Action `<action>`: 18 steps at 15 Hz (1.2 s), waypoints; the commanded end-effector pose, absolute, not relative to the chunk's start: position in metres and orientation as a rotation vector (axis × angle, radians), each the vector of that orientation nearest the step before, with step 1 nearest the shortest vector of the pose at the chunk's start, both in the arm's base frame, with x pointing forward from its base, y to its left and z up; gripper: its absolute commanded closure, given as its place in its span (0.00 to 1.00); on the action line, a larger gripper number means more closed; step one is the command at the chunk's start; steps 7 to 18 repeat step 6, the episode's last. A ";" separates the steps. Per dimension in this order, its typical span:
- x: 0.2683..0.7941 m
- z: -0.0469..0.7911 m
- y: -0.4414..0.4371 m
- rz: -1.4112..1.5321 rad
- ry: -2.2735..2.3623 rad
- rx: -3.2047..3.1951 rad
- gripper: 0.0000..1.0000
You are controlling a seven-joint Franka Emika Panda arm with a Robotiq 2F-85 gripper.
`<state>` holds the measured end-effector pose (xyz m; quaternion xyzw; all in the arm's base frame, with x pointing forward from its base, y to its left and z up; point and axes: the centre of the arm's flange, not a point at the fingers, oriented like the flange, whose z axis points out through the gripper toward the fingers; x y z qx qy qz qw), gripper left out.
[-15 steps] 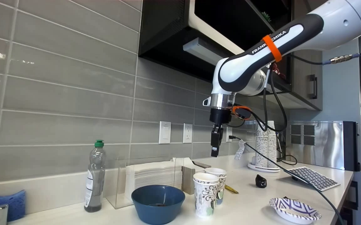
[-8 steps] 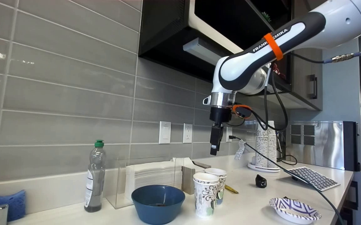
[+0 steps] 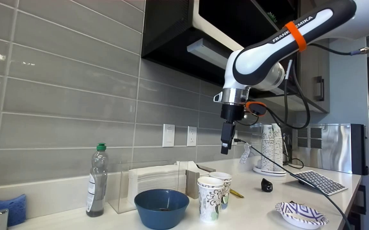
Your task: Stack the two closest cups in the furthest two cups
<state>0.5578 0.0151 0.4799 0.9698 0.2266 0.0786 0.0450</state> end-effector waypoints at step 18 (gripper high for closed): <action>0.516 0.458 0.015 0.256 0.667 3.002 0.00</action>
